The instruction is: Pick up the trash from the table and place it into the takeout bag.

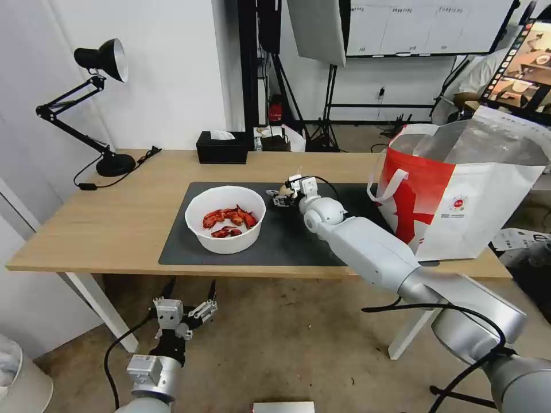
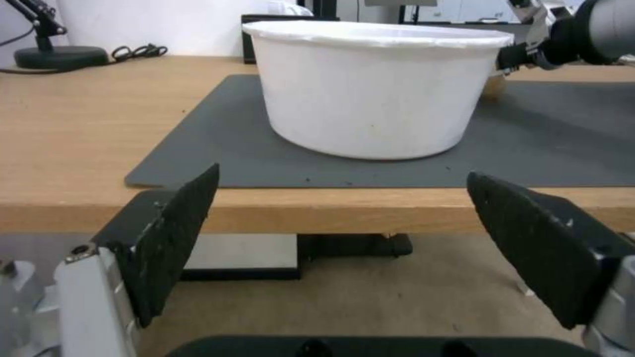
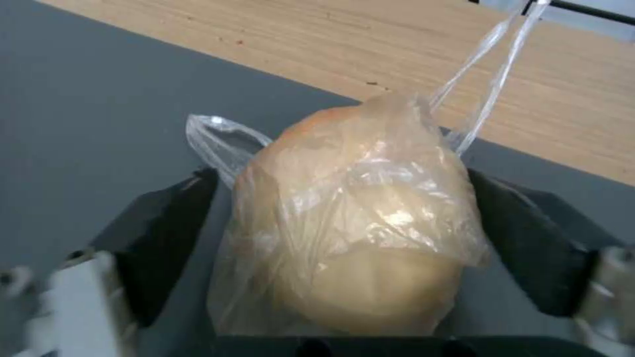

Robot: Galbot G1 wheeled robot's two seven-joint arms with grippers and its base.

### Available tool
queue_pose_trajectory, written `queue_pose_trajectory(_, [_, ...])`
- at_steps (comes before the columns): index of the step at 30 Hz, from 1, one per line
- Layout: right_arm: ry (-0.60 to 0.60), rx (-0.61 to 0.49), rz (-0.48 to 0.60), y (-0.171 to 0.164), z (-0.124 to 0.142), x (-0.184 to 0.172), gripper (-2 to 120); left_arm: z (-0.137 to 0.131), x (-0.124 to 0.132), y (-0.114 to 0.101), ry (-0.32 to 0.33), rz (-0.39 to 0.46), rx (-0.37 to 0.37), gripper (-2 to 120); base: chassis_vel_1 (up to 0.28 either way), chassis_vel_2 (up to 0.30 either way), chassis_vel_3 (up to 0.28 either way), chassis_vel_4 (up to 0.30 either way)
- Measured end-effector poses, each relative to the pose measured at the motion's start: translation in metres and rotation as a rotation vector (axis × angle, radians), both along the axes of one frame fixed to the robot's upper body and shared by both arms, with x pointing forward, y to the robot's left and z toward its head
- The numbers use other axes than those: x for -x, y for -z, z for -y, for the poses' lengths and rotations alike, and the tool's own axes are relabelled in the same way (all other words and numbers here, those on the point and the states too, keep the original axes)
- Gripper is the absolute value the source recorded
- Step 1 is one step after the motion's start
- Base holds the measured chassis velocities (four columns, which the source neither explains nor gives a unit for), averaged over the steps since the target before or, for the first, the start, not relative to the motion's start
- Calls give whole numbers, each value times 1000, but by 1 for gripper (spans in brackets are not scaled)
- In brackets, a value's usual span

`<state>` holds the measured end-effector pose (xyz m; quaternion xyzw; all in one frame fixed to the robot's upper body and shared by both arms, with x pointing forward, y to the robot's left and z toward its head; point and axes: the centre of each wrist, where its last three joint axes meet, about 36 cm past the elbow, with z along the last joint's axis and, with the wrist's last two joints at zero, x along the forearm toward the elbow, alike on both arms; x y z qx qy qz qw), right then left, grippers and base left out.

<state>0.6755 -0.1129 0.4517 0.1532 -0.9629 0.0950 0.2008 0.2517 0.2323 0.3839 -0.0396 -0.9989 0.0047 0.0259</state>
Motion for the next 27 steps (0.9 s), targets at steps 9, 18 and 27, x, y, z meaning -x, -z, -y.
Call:
queue_pose_trajectory(9, [8, 8, -50, -5, 9, 5, 57, 1, 2, -1, 2, 1, 0, 100, 0, 0, 0, 0])
queue_pose_trajectory(18, [23, -33, -40, -12, 16, 15, 26, 2, 3, -4, 2, 6, 2, 100, 0, 0, 0, 0])
queue_pose_trajectory(27, [89, -44, 313, -79, 43, 83, 6, 4, 7, -12, 2, 22, 10, 100, 0, 0, 0, 0])
